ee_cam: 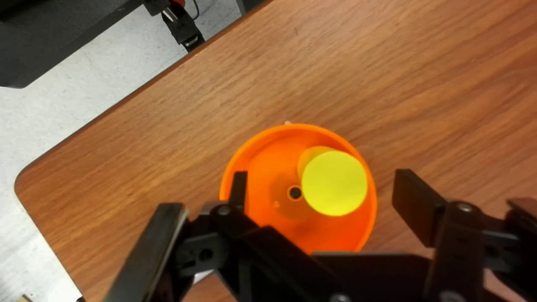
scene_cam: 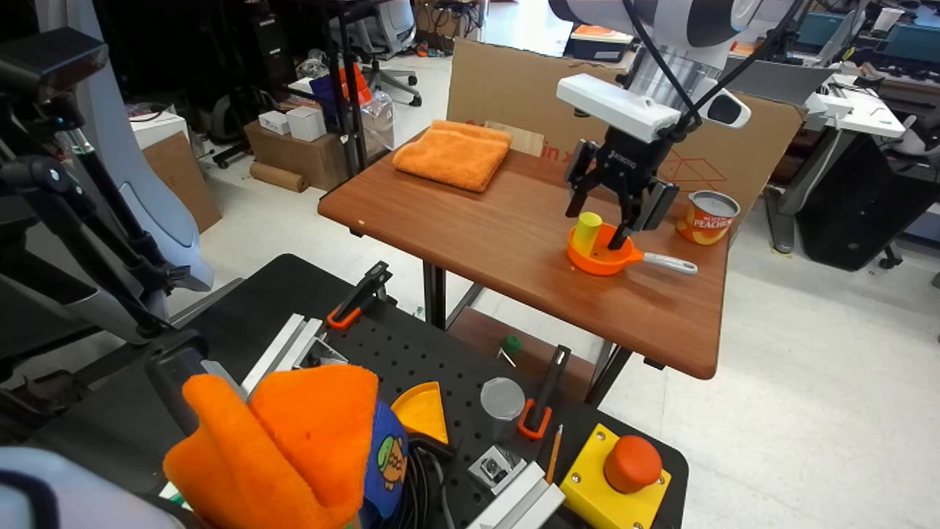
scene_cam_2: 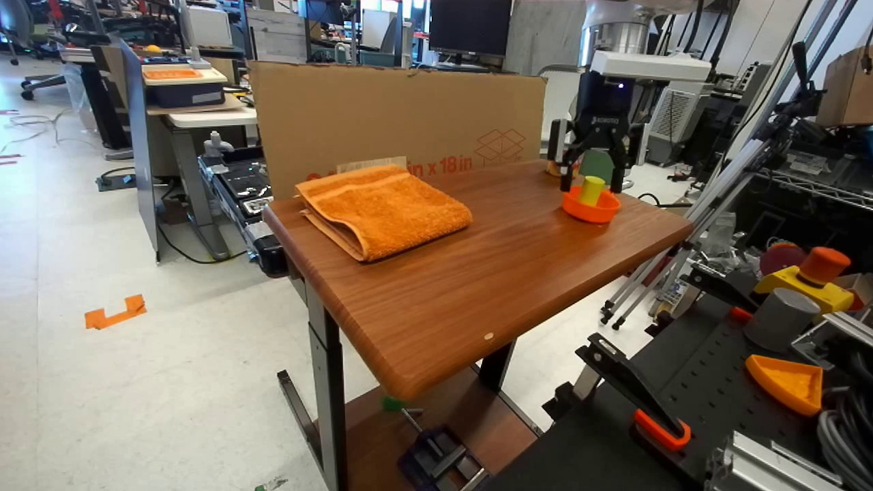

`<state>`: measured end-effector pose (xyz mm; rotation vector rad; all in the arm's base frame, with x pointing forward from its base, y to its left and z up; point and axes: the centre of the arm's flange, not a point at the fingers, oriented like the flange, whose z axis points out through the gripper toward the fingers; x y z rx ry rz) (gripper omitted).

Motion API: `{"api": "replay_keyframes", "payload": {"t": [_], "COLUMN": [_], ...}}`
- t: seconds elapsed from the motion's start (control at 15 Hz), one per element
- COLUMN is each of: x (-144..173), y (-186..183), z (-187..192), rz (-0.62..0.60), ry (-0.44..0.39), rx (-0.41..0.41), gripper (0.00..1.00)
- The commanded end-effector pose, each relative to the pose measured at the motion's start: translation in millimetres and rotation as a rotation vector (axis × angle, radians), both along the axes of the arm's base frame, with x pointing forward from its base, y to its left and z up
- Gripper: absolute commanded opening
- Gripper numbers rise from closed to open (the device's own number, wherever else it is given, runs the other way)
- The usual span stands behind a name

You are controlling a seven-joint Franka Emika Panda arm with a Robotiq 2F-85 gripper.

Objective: Put the yellow block in the orange pan

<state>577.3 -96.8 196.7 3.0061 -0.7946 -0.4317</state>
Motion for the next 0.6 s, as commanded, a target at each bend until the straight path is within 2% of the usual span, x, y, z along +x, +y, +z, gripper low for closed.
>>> {"api": "replay_keyframes", "payload": {"t": [0.0,0.2,0.27,0.4,0.53], "x": [-13.0,-25.9,-3.2,-5.3,-6.4], "y": [18.1,29.6,21.5,23.5,22.1], "z": [36.6,71.7,41.6,52.9,45.7], "rz": [0.047,0.074,0.044,0.045,0.043], "ry": [-0.044,-0.095,-0.055,-0.069,-0.057], "rx": [0.002,0.018,0.009,0.01,0.011], "gripper": [1.0,1.0,1.0,1.0,1.0]}}
